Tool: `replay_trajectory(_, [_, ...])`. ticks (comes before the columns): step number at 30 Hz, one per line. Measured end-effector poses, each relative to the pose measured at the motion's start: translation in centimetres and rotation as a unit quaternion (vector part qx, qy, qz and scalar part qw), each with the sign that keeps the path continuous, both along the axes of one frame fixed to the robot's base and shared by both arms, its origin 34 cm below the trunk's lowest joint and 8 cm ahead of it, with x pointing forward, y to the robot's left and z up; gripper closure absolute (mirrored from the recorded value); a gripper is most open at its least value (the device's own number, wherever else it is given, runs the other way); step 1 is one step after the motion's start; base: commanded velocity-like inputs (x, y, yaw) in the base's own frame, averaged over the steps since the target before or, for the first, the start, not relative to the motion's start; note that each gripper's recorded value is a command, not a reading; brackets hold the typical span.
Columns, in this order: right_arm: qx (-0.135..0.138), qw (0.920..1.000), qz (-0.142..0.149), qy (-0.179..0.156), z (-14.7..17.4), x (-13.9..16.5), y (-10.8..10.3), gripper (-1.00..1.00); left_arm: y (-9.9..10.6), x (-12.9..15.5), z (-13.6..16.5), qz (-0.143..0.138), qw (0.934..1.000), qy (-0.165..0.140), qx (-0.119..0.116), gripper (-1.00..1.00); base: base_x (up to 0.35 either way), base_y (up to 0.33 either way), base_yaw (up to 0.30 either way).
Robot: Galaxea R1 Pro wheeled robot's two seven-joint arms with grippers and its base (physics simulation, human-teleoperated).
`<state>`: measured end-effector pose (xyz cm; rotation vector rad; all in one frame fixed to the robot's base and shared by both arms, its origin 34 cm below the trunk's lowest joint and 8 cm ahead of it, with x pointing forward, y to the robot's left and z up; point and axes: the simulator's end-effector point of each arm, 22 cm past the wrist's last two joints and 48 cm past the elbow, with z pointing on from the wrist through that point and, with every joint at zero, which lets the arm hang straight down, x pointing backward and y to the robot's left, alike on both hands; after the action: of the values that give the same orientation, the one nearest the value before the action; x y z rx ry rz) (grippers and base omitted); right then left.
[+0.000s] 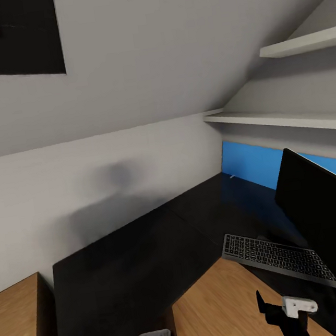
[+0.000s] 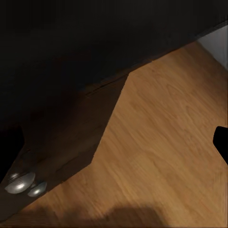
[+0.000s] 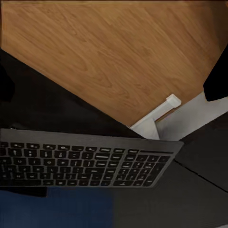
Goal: In the bedroom, organize the workspace by keeping the computer under the desk, ensuring the monitor is on the desk, placing the keyboard on the desk next to the monitor, placing the mouse on the desk next to the keyboard, moving the folder from the swivel chair onto the desk next to the mouse, stacking the notebook on top of the folder with the pen on top of the notebook, and positioning the swivel chair next to the desk.
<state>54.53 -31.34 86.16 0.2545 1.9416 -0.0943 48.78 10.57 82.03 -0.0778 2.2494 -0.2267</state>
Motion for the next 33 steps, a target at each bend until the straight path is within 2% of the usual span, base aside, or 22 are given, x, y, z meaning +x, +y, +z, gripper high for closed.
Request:
replay_trajectory(1, [0.005,0.9999,0.000,0.015,0.4,0.8,0.0,-1.00,0.3,0.2,0.6,0.009,0.9998,0.017,0.010,-1.00,0.000,0.000,0.000])
replay_trajectory(2, [0.010,0.9998,-0.001,0.019,1.9,3.3,0.0,-1.00,1.3,1.0,1.1,0.016,0.9984,0.043,0.033,-1.00,0.000,0.000,0.000])
replay_trajectory(4, [0.017,0.9997,-0.001,0.018,3.4,6.7,0.0,-1.00,1.7,2.9,1.6,0.013,0.9969,0.059,0.051,-1.00,0.000,0.000,0.000])
replay_trajectory(6, [0.023,0.9995,0.000,0.024,3.6,9.0,0.2,-1.00,1.8,4.2,1.6,0.011,0.9960,0.067,0.058,-1.00,0.000,0.000,0.000])
replay_trajectory(7, [0.027,0.9990,0.002,0.035,3.2,11.0,0.3,-1.00,1.7,4.9,1.2,0.010,0.9952,0.077,0.060,-1.00,0.000,0.000,0.000])
replay_trajectory(9, [0.029,0.9984,0.002,0.049,2.8,12.9,0.1,-1.00,1.7,5.4,0.9,0.013,0.9950,0.082,0.055,-1.00,0.000,0.000,0.000])
replay_trajectory(10, [0.032,0.9955,-0.002,0.089,0.5,15.2,-1.4,-1.00,1.5,7.0,1.5,0.033,0.9972,0.060,0.028,-1.00,0.000,0.000,0.000])
replay_trajectory(11, [0.036,0.9945,-0.003,0.098,0.0,16.0,-1.5,-1.00,1.5,7.4,1.9,0.038,0.9977,0.052,0.023,-1.00,0.000,0.000,0.000])
replay_trajectory(13, [0.038,0.9939,-0.006,0.103,-0.7,16.4,-1.8,-1.00,1.5,8.0,2.5,0.045,0.9982,0.038,0.015,-1.00,0.000,0.000,0.000])
replay_trajectory(17, [0.035,0.9955,-0.017,0.087,-0.9,17.1,-2.7,-1.00,1.3,8.8,3.5,0.051,0.9986,0.017,0.006,-1.00,0.069,-0.039,0.000])
replay_trajectory(25, [0.031,0.9960,-0.024,0.080,-0.7,17.2,-3.1,-1.00,0.1,8.9,4.1,0.037,0.9993,0.009,0.004,-1.00,0.212,-0.116,0.000])
replay_trajectory(33, [0.023,0.9946,-0.050,0.087,-1.1,16.7,-4.4,-1.00,-0.3,8.9,4.3,0.033,0.9994,0.005,0.005,-1.00,0.111,-0.046,0.000])
